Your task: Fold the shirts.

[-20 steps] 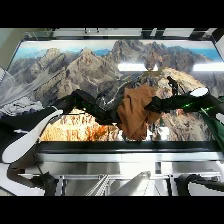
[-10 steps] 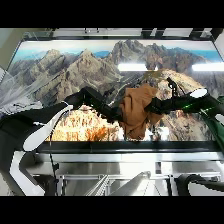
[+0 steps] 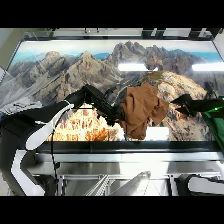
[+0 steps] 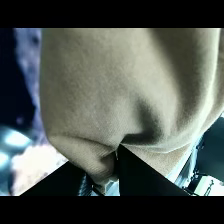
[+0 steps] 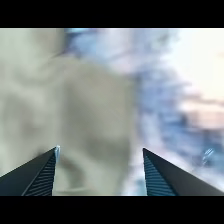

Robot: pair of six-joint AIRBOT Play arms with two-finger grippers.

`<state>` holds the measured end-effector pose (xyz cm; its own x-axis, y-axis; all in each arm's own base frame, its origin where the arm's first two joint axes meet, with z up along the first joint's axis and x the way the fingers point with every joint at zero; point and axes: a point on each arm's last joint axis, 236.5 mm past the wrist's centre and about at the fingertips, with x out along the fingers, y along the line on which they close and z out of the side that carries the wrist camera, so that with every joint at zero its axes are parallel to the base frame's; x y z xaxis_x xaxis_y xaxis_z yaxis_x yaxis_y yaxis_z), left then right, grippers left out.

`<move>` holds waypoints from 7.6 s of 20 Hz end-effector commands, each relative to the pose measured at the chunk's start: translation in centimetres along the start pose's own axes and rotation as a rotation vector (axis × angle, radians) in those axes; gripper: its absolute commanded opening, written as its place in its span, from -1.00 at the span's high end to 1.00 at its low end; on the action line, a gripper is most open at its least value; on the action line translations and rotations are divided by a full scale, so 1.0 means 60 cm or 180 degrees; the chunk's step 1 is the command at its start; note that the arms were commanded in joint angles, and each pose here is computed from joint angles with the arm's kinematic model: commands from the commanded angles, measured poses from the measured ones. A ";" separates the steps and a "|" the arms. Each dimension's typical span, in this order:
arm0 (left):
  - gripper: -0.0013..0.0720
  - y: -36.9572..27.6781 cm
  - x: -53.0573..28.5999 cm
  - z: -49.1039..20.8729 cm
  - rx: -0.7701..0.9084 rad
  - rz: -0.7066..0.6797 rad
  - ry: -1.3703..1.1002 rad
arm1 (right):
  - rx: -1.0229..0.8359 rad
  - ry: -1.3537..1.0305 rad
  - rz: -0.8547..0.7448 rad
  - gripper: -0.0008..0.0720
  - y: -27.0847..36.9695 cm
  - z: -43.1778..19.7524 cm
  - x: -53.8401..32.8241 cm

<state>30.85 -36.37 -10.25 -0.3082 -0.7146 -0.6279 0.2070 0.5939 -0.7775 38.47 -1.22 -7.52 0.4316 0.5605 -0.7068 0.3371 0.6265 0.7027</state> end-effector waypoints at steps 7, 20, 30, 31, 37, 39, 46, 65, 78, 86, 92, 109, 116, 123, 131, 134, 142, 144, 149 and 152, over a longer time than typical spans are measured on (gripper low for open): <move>0.52 -0.003 -0.001 -0.004 -0.0004 -0.0023 0.0040 | 0.0326 0.0463 0.0335 -0.28 -0.014 -0.047 0.091; 0.91 -0.262 -0.368 -0.025 0.1320 -0.0199 -0.0693 | -0.1802 -0.0904 0.2840 0.92 0.491 -0.064 -0.322; 0.89 -0.525 -0.652 -0.228 0.2804 0.0564 -0.2341 | -0.3464 -0.4250 0.1463 0.92 0.621 -0.302 -0.677; 0.89 -0.512 -0.644 -0.222 0.2708 0.0534 -0.2325 | -0.3460 -0.4178 0.1473 0.92 0.619 -0.298 -0.670; 0.88 -0.301 -0.534 -0.067 0.1482 0.0242 -0.1986 | -0.2730 -0.3112 0.1575 0.92 0.526 -0.127 -0.543; 0.12 -0.201 -0.479 -0.007 0.0990 0.0182 -0.1823 | -0.2317 -0.2681 0.1488 0.92 0.453 -0.050 -0.445; -0.97 -0.007 -0.372 0.065 0.0127 -0.0048 -0.1085 | -0.1179 -0.1433 0.0899 0.06 0.221 0.091 -0.081; -0.96 -0.073 -0.038 -0.035 0.0292 0.0036 -0.0025 | 0.0807 0.0559 -0.0245 -0.25 -0.090 -0.160 -0.061; -0.96 -0.044 0.026 -0.048 0.0136 0.0071 0.0170 | 0.0633 0.1272 -0.0257 -0.02 -0.048 -0.317 0.021; -0.71 -0.057 0.021 -0.034 0.0186 0.0067 0.0107 | 0.0555 0.1217 -0.0206 0.72 -0.041 -0.311 0.027; 0.91 -0.165 -0.045 -0.042 0.0508 -0.0357 0.0211 | 0.0337 0.1085 0.0171 0.92 0.008 -0.294 0.016; 0.91 -0.399 -0.734 -0.166 0.1578 0.0249 -0.3426 | -0.2591 -0.2493 0.2122 0.92 0.562 -0.060 -0.492; 0.91 0.011 -0.491 -0.020 -0.0037 0.0437 -0.3016 | -0.1805 -0.1543 0.0889 0.91 0.361 0.130 -0.066; -0.99 0.074 -0.468 -0.065 -0.0495 -0.0256 -0.2065 | -0.0903 -0.0786 0.1198 -0.41 0.228 0.128 -0.103; -0.99 0.145 -0.396 -0.088 -0.1119 -0.0532 -0.1672 | 0.0186 0.0019 0.0797 -0.22 0.045 -0.050 -0.077; -0.99 0.162 -0.348 -0.083 -0.1245 -0.0431 -0.1302 | 0.0427 0.0093 0.0723 -0.23 0.020 -0.103 -0.053; -0.99 0.275 -0.387 -0.061 -0.1468 0.0385 -0.1569 | 0.0355 0.0132 0.0731 -0.23 0.016 -0.122 -0.047; -0.99 0.282 -0.399 -0.034 -0.1487 0.0405 -0.1824 | 0.0328 0.0125 0.0741 -0.23 0.017 -0.122 -0.047; -0.99 0.289 -0.377 0.005 -0.1454 0.0461 -0.1904 | 0.0303 0.0197 0.0805 -0.23 0.025 -0.130 -0.049; -0.99 0.274 -0.331 0.025 -0.1344 0.0369 -0.1604 | 0.0276 0.0190 0.0815 -0.22 0.029 -0.131 -0.053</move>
<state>41.32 -11.01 -9.50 0.2351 -0.6461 -0.7261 -0.2245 0.6908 -0.6873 31.24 2.19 -5.03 0.4653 0.7212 -0.5133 0.3050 0.4138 0.8578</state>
